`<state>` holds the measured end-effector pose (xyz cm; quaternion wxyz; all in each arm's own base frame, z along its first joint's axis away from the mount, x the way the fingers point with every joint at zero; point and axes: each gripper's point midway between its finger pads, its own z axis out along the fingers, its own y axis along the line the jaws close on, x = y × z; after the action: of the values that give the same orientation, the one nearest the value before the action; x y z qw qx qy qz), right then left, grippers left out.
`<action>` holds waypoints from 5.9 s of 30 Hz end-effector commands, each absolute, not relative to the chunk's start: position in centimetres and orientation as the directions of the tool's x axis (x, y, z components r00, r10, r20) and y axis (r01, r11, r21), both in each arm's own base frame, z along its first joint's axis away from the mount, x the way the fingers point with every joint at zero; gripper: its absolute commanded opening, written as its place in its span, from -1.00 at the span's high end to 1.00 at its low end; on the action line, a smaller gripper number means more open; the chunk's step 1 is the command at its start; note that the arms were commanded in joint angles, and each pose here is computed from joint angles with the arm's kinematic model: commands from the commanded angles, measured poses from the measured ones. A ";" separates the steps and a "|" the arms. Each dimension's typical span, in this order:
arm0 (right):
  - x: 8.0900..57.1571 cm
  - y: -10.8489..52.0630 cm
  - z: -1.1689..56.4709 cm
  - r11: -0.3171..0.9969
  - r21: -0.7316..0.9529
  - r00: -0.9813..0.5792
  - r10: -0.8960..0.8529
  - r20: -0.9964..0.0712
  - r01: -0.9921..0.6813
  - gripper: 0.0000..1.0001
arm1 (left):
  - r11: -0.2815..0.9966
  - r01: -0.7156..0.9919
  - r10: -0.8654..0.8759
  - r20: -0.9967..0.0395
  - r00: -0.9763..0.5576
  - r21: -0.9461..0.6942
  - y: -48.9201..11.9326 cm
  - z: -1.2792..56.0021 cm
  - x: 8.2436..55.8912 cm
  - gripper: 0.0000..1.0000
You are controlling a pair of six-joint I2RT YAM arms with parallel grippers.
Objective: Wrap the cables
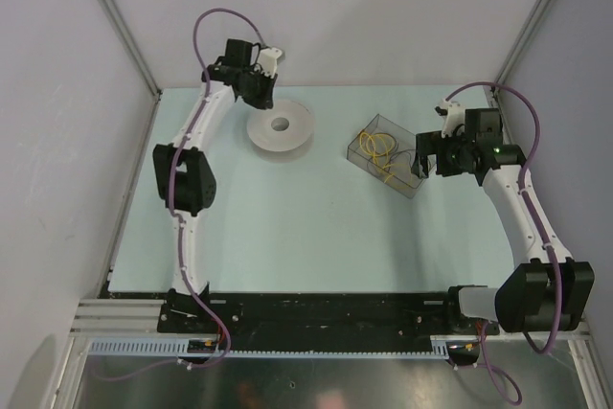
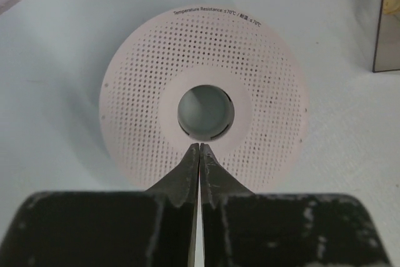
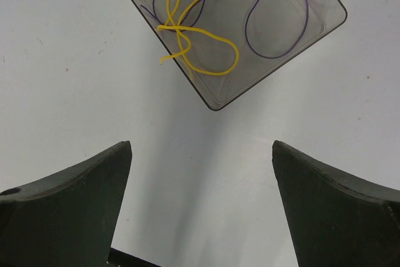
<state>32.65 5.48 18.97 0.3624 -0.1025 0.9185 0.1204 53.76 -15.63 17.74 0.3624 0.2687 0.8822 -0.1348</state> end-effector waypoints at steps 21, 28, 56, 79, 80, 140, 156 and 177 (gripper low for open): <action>33.2 7.1 20.7 0.932 0.213 -0.682 -0.047 -0.730 -0.292 -0.99 | 0.691 0.722 0.609 -0.517 -0.602 -0.028 -20.4 6.7 48.5 1.00; 33.4 9.3 21.7 0.892 0.254 -0.650 -0.057 -0.758 -0.375 -0.99 | 0.656 0.747 0.627 -0.473 -0.619 -0.106 -21.3 6.3 42.5 1.00; 39.9 8.9 14.7 0.795 -0.124 -0.494 -0.482 -0.723 -0.594 -0.30 | 0.496 0.836 0.535 -0.676 -0.506 -0.233 -25.8 19.0 31.3 -0.43; 43.4 10.8 12.5 0.672 -0.265 -0.327 -0.618 -0.715 -0.692 0.98 | 0.589 0.770 0.337 -0.791 -0.511 -0.247 -22.2 26.9 30.3 -0.80; 43.5 10.8 13.9 0.683 -0.270 -0.308 -0.599 -0.739 -0.679 0.99 | 0.604 0.761 0.318 -0.803 -0.504 -0.239 -21.8 27.5 30.6 -0.86; 25.4 25.7 54.3 0.435 -0.049 0.158 0.216 -0.964 -0.899 1.00 | 0.382 0.633 -0.292 -0.737 -0.609 -0.674 -25.3 36.6 28.8 -0.99; 24.6 25.3 54.6 0.520 -0.072 0.202 0.197 -0.960 -0.851 1.00 | 0.506 0.649 -0.232 -0.814 -0.532 -0.568 -25.2 32.7 31.4 0.60; 33.0 14.0 46.7 0.837 -0.441 0.155 -0.412 -0.898 -0.325 1.00 | 0.638 0.501 0.632 -0.769 0.094 0.585 -13.4 34.8 32.8 1.00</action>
<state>32.35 17.42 43.99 0.6698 -0.3105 0.6710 0.0695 33.19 -16.11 32.61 0.6098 0.3859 0.6915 -0.0339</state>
